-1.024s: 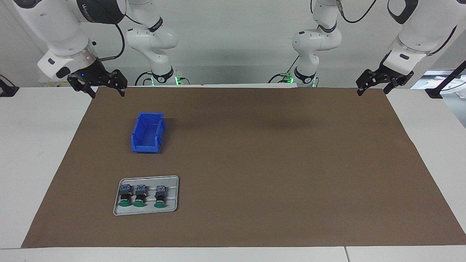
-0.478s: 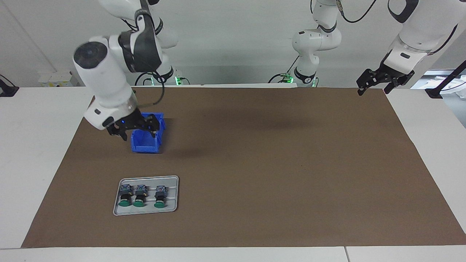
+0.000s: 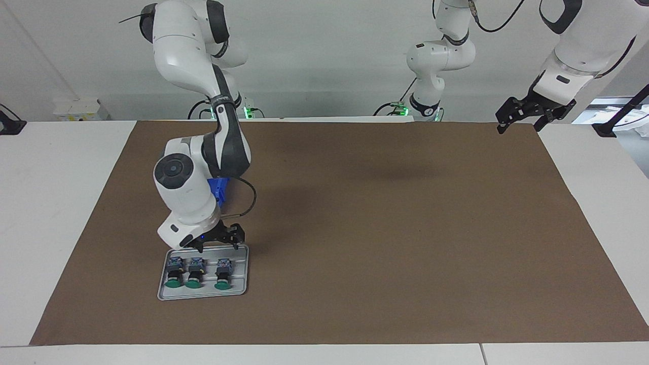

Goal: Place and press button with both arms
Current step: 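Reach the right gripper to the metal tray and grasp a green button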

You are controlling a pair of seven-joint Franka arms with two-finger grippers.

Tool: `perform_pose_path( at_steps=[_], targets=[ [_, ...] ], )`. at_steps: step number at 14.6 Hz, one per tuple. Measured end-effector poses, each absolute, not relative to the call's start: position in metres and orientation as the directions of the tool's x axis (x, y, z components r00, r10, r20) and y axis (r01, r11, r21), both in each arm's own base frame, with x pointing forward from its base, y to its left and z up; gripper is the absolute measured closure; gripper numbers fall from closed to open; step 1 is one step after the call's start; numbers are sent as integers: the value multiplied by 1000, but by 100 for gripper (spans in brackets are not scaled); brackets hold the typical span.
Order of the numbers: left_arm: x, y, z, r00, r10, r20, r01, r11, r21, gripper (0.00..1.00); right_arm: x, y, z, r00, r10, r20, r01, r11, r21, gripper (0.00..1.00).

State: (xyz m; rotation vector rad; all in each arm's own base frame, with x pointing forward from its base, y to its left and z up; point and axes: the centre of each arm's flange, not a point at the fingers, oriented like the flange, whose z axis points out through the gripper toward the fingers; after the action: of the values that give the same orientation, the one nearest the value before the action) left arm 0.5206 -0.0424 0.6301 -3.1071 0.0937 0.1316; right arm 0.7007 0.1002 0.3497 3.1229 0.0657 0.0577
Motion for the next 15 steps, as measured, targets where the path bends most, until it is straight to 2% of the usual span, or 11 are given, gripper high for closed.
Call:
perform_pose_path(
  at_steps=[4,8,11,14,15],
  targets=[
    [520,-42,625,993,-59,-98,-62,-998,-28,0,709,99,321,998,28,48,27,-999,19,0],
    [520,-42,625,994,-59,-96,-62,-998,-28,0,712,98,312,998,24,63,23,-1000,17,4],
    [520,-42,626,994,-59,-89,-61,-998,-28,0,714,97,302,998,24,63,22,-1000,17,12],
    [520,-42,626,994,-59,-87,-61,-998,-28,0,714,97,294,998,23,64,22,-1000,17,15],
    [520,-42,626,994,-59,-87,-61,-998,-28,0,714,96,291,998,22,66,21,-1000,17,19]
  ],
)
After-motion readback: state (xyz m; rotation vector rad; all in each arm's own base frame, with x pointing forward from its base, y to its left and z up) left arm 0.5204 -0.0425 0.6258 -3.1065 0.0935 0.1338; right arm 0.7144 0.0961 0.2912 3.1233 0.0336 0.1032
